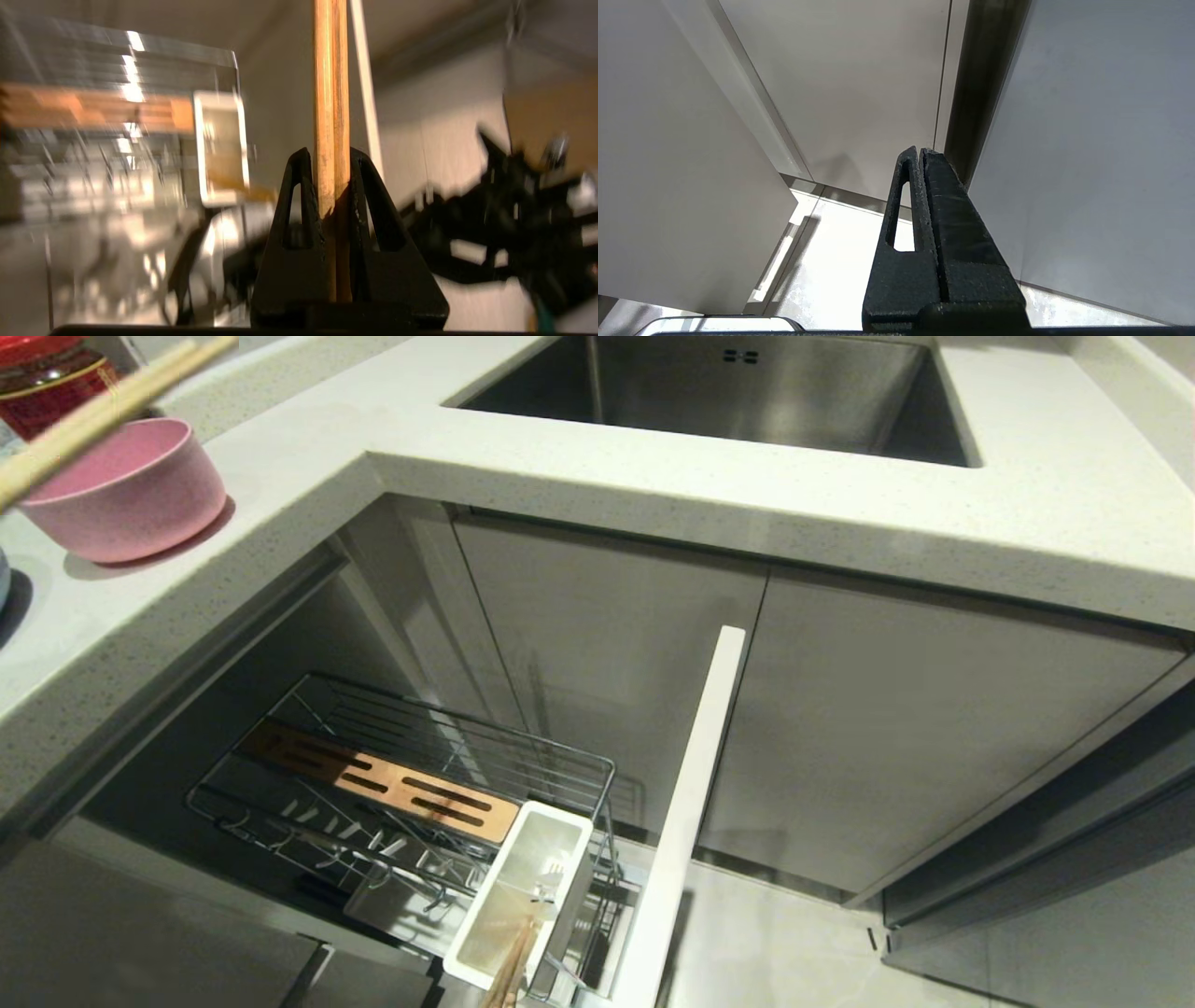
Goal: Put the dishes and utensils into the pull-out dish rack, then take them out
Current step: Pick up the chopsticks and place it in the cupboard
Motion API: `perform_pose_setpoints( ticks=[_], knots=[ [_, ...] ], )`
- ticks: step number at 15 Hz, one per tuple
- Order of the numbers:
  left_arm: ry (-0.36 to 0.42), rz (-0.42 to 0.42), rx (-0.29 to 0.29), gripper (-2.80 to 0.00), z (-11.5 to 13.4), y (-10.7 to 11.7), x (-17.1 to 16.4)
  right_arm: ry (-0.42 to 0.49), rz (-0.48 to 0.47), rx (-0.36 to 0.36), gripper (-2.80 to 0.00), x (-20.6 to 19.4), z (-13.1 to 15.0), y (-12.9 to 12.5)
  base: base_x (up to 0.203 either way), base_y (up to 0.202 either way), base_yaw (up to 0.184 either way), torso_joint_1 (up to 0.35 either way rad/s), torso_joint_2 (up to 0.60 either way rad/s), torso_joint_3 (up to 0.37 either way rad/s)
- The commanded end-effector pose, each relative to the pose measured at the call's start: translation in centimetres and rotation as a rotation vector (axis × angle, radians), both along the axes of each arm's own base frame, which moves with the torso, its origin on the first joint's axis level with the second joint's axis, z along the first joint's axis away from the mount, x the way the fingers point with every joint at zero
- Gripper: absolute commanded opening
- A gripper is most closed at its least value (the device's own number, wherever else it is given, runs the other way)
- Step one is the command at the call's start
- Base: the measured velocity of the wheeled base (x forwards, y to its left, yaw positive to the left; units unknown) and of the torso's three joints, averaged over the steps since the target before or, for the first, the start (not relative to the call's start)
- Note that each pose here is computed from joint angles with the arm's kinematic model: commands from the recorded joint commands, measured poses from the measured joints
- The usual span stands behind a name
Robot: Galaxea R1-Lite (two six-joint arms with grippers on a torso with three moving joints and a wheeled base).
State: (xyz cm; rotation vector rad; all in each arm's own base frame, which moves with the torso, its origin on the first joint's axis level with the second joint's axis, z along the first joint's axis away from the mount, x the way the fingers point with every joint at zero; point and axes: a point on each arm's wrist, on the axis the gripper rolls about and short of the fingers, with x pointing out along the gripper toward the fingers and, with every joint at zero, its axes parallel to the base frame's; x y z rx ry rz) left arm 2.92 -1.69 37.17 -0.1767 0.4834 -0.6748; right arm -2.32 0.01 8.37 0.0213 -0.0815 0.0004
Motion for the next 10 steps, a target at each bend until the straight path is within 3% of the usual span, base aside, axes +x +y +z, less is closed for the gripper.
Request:
perform_pose_setpoints(
  ticks=[1,4,6,9,10],
  knots=[
    [0.174,-0.069,0.083,-2.8,-1.0,-0.6,2.3,0.025,0.0,0.0,-2.8,0.2,-0.7,0.0,0.0,0.0,0.0,0.0,0.0,0.0],
    [0.322,-0.059,0.203,-2.8,-1.3,-0.8,3.3,0.025,0.0,0.0,-2.8,0.2,-0.7,0.0,0.0,0.0,0.0,0.0,0.0,0.0],
    [0.353,-0.056,0.352,-2.8,-2.1,-0.6,3.3,0.025,0.0,0.0,-2.8,0.2,-0.7,0.0,0.0,0.0,0.0,0.0,0.0,0.0],
    [0.375,-0.07,0.492,-2.8,-3.4,-0.4,3.3,0.025,0.0,0.0,-2.8,0.2,-0.7,0.0,0.0,0.0,0.0,0.0,0.0,0.0],
    [0.369,-0.074,0.583,-2.8,-4.1,-0.2,3.1,0.025,0.0,0.0,-2.8,0.2,-0.7,0.0,0.0,0.0,0.0,0.0,0.0,0.0]
  ],
)
